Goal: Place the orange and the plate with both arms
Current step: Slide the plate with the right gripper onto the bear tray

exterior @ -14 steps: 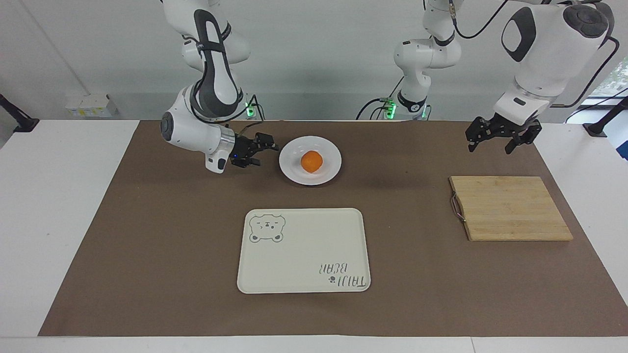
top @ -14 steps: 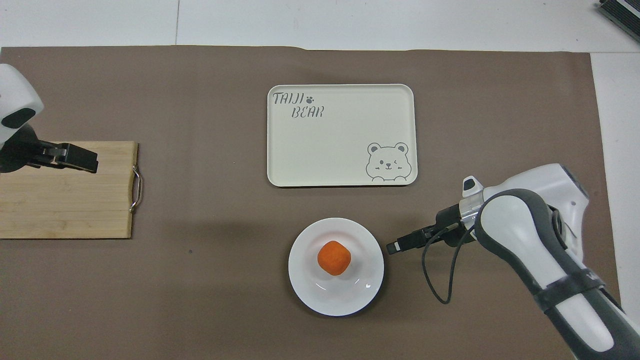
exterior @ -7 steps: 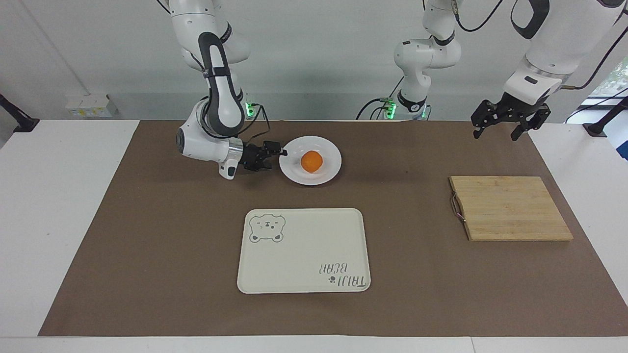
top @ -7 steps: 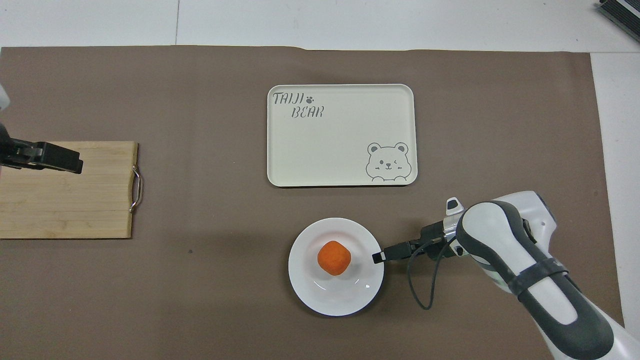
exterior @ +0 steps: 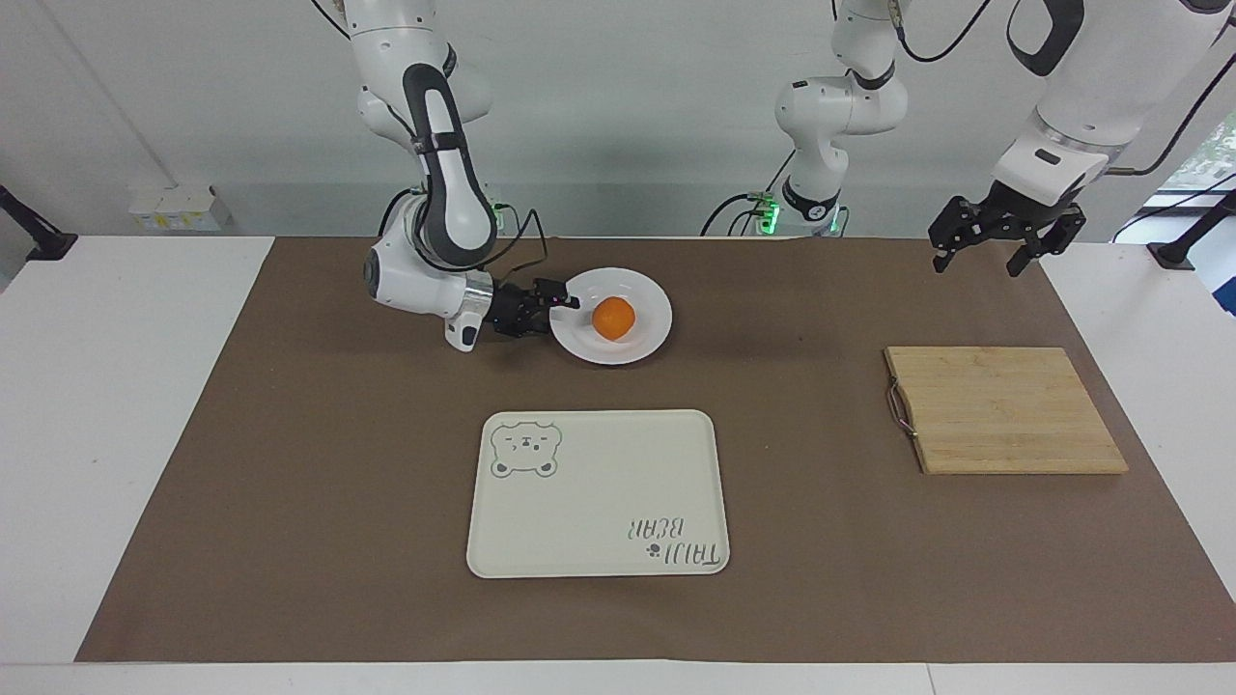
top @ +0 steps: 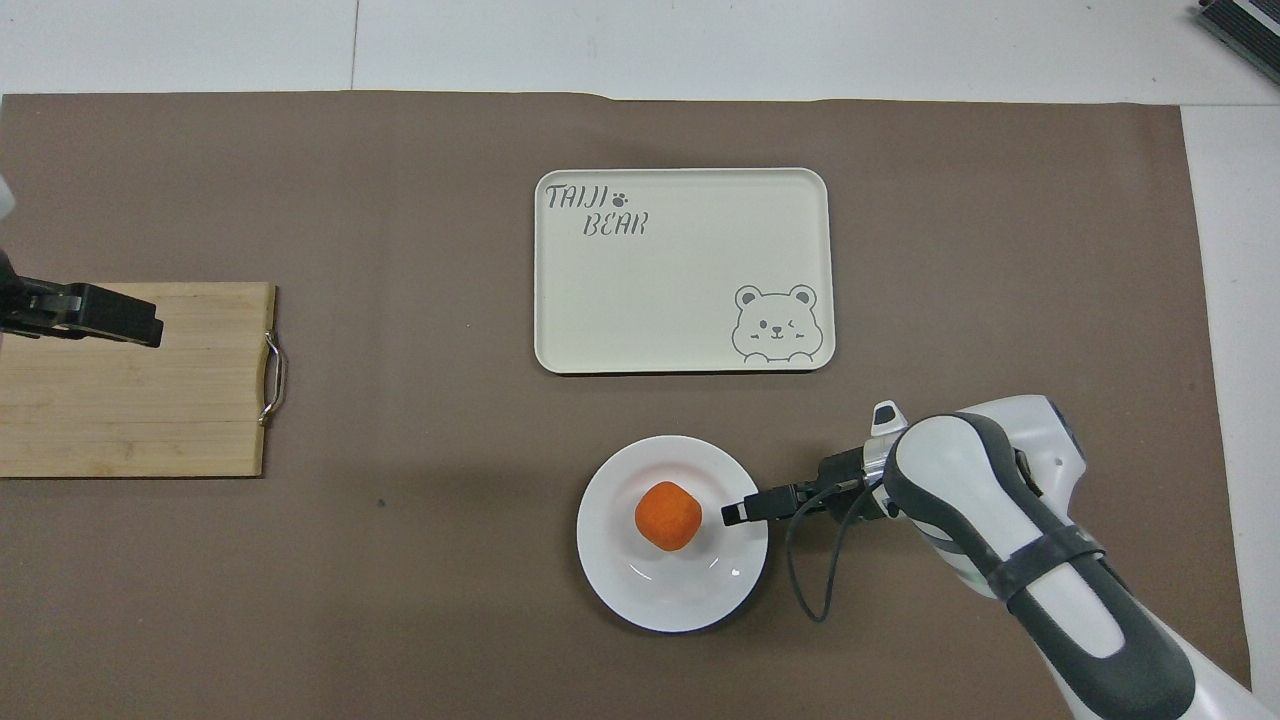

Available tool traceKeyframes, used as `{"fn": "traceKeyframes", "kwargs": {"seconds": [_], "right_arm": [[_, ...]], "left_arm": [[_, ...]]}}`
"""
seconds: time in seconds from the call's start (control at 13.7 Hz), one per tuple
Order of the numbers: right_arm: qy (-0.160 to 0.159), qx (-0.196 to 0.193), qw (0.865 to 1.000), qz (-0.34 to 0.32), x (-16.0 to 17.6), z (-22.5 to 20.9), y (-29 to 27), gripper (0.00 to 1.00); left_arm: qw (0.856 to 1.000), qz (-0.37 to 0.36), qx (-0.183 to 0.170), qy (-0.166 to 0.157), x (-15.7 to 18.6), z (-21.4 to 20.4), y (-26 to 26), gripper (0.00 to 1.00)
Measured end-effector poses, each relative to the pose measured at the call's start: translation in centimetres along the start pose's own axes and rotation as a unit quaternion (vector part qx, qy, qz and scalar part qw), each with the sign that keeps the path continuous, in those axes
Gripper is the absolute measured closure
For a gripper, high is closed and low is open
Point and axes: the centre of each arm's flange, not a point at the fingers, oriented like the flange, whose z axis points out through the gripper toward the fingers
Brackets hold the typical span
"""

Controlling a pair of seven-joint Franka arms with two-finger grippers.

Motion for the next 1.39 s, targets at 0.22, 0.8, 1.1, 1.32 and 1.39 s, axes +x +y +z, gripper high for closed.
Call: {"fn": "traceKeyframes", "kwargs": {"seconds": [0.22, 0.8, 1.1, 1.32, 1.39], "right_arm": [[0.003, -0.004, 1.0, 0.003, 0.1, 0.5, -0.4, 0.0], [0.008, -0.012, 0.999, 0.031, 0.1, 1.6, -0.9, 0.81], [0.009, -0.005, 1.0, 0.029, 0.2, 1.4, -1.4, 0.94], [0.023, 0.021, 0.999, 0.036, 1.0, 1.0, -2.2, 0.96], [0.027, 0.035, 0.998, 0.037, 1.6, 0.9, -2.8, 0.96]], "left_arm": [[1.0, 0.0, 0.0, 0.0, 0.0, 0.0, 0.0, 0.0], [1.0, 0.0, 0.0, 0.0, 0.0, 0.0, 0.0, 0.0], [1.0, 0.0, 0.0, 0.0, 0.0, 0.0, 0.0, 0.0], [1.0, 0.0, 0.0, 0.0, 0.0, 0.0, 0.0, 0.0], [1.0, 0.0, 0.0, 0.0, 0.0, 0.0, 0.0, 0.0]]}}
